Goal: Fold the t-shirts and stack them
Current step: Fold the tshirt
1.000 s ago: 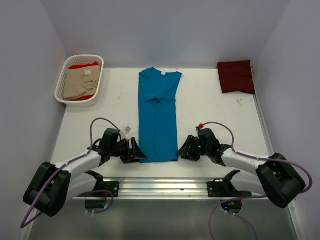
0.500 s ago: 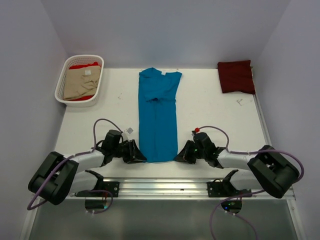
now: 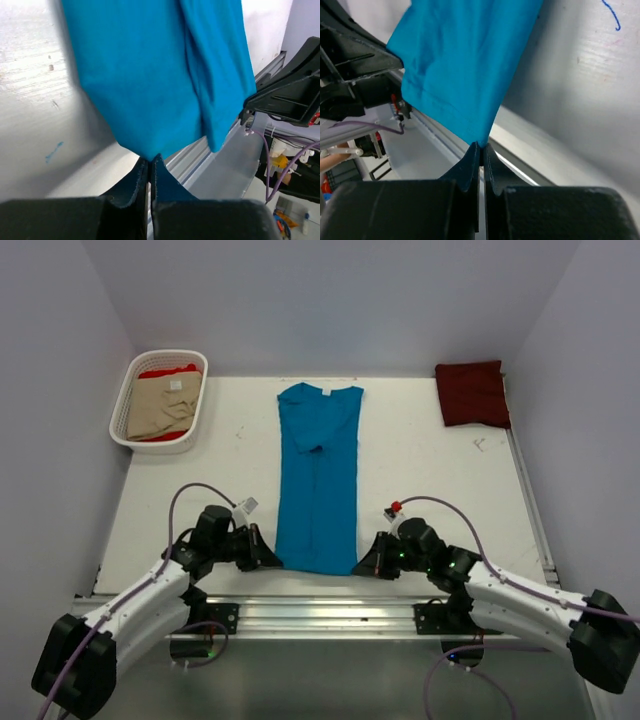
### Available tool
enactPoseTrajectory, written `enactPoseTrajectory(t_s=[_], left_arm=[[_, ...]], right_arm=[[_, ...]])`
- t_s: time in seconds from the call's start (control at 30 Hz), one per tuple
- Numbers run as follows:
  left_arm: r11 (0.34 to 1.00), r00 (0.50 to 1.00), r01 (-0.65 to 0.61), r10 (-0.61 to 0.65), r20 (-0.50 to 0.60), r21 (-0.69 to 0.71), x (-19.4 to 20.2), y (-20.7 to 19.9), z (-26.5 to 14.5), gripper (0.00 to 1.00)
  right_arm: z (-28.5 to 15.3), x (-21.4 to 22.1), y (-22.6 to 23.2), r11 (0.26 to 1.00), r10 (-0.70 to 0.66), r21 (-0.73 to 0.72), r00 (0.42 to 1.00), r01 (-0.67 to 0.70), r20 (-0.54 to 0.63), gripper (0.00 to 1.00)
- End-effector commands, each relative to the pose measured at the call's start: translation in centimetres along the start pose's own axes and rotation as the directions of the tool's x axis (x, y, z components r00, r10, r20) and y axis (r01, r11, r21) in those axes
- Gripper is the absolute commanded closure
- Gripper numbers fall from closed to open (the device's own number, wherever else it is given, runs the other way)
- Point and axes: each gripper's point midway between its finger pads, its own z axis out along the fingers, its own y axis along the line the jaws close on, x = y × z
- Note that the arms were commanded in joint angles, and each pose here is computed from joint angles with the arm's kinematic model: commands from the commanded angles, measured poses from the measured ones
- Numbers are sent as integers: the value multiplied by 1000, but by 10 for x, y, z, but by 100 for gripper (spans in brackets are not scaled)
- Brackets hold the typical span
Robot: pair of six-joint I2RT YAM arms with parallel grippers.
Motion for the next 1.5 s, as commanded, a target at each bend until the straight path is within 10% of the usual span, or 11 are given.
enactPoseTrajectory(t_s=[0.0,0.9,1.47], left_arm=[[999,1000,-12,12,4,-42,-1,-10,-17,100],[1000,999,11,-11,42,6,-3,-46,-50,100],[946,906,-323,305,293,13,-97,-93,-41,100]], right_arm=[[-25,3,-11,995,-57,81,998,56,9,100],[-49,4,20,990,-144,11,990,144,-14,100],[-29,-86,78,917,-391,156,904,367,174,100]])
